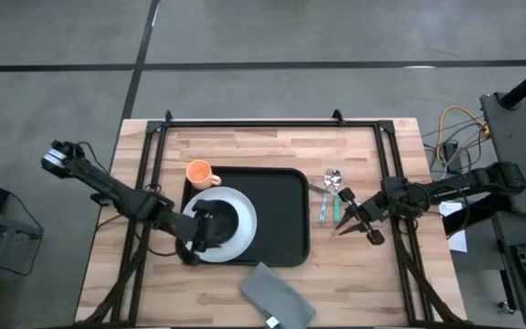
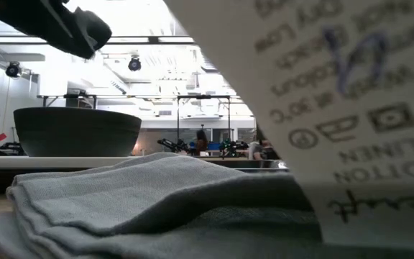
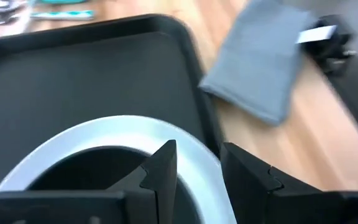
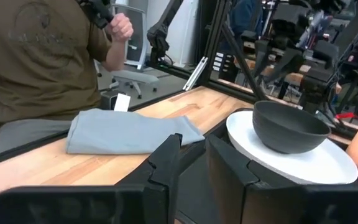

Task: Set up tray
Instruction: Put the gray table napkin on the right side of the white plate

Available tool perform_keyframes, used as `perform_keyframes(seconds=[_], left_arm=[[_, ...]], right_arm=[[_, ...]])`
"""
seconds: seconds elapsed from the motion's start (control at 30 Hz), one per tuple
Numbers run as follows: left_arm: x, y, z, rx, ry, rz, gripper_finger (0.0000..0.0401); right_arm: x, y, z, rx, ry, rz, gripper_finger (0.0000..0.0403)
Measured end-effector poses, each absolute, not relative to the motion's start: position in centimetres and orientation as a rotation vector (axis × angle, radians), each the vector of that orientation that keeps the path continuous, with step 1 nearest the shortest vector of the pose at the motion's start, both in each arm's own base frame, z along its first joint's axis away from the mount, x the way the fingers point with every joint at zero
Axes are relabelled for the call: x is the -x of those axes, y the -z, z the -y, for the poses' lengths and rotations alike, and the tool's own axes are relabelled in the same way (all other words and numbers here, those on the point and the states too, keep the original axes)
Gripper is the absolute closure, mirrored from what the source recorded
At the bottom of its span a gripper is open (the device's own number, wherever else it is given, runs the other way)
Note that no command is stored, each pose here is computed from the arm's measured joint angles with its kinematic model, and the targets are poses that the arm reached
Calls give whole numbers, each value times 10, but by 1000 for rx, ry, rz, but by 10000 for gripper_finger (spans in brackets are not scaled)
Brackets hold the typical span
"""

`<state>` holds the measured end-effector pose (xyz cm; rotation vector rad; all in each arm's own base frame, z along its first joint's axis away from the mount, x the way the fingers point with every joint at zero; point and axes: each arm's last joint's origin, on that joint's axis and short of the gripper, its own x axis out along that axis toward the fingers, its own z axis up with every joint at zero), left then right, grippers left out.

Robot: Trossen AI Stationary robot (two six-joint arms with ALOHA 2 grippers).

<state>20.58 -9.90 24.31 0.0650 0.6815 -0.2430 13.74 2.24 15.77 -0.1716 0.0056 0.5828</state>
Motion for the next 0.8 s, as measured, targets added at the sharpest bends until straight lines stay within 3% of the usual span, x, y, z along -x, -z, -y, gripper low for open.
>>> perform_keyframes(seconds=[0.2,0.8], left_arm=[[-186,-244,90,-39,286,-603,294],[-97,-222,47,107,402,-108,294]], right_arm=[[-137,-158,-22,223,-583,11,329],[-137,-158,-22,244,-583,17,325]])
